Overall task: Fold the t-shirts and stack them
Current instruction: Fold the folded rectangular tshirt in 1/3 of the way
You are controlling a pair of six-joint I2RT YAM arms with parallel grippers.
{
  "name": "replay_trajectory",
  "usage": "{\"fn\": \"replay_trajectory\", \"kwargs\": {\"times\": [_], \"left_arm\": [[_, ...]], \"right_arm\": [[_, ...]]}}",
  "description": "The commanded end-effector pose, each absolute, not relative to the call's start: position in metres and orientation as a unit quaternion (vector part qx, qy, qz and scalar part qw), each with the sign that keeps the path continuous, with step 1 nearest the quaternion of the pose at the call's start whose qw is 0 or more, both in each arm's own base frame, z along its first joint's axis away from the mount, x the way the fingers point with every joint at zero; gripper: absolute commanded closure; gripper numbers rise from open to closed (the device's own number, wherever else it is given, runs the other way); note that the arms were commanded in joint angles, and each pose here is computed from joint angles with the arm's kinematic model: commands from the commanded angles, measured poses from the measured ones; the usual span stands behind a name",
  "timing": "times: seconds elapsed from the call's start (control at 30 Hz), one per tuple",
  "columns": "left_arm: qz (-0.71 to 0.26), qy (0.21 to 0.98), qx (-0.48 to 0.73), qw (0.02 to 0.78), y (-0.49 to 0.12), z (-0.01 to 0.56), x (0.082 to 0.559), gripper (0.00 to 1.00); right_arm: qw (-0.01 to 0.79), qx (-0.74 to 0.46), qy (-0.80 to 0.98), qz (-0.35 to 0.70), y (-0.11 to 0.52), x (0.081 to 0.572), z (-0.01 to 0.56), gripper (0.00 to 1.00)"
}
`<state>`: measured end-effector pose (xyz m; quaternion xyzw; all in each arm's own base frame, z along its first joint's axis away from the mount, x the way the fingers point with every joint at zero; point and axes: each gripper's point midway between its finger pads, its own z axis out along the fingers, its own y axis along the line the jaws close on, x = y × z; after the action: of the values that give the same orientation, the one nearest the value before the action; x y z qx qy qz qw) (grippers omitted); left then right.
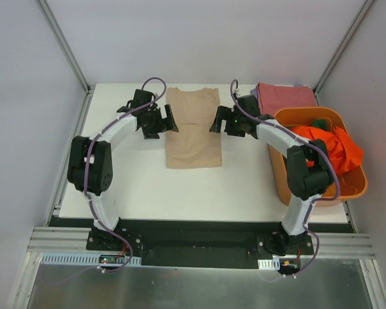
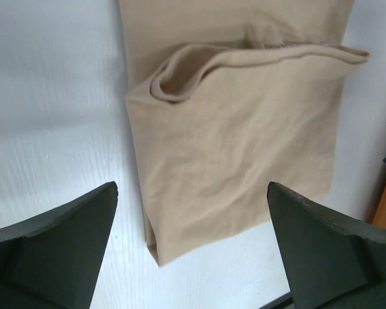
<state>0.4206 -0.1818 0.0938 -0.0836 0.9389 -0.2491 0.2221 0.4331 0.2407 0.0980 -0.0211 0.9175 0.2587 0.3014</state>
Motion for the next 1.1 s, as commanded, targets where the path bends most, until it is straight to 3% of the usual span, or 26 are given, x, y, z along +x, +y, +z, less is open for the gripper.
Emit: {"fn": "replay_trajectory", "kwargs": {"times": [0.0,0.13,0.27,0.63,0.87,1.07], "left_arm": [[-0.262,0.927,-0.087,0.253,-0.177,0.129,0.396,0.01],[-0.335,0.902,-0.05,0.268,-0.203,0.143,0.389,0.01],[-0.365,0.895,-0.036,0.253,-0.22,0.143,0.406,0.01],[-0.278,0.925,-0.068,0.251,-0.215,0.07,0.486,0.01],[-0.214,0.95,-0.095,0.206,-0.194,0.028,0.468,0.01],[-0.216,0.955,-0.092,0.181,-0.187,0.032,0.424,0.01]], "right_arm": [[0.348,-0.07,0.883,0.307,0.247,0.4,0.15,0.04],[0.335,-0.111,0.865,0.356,0.265,0.37,0.153,0.04],[0.324,-0.127,0.851,0.392,0.285,0.376,0.155,0.04],[0.297,-0.086,0.892,0.331,0.295,0.466,0.09,0.04],[0.24,-0.069,0.916,0.314,0.294,0.458,0.043,0.04],[0.211,-0.072,0.928,0.3,0.281,0.406,0.034,0.04]]}}
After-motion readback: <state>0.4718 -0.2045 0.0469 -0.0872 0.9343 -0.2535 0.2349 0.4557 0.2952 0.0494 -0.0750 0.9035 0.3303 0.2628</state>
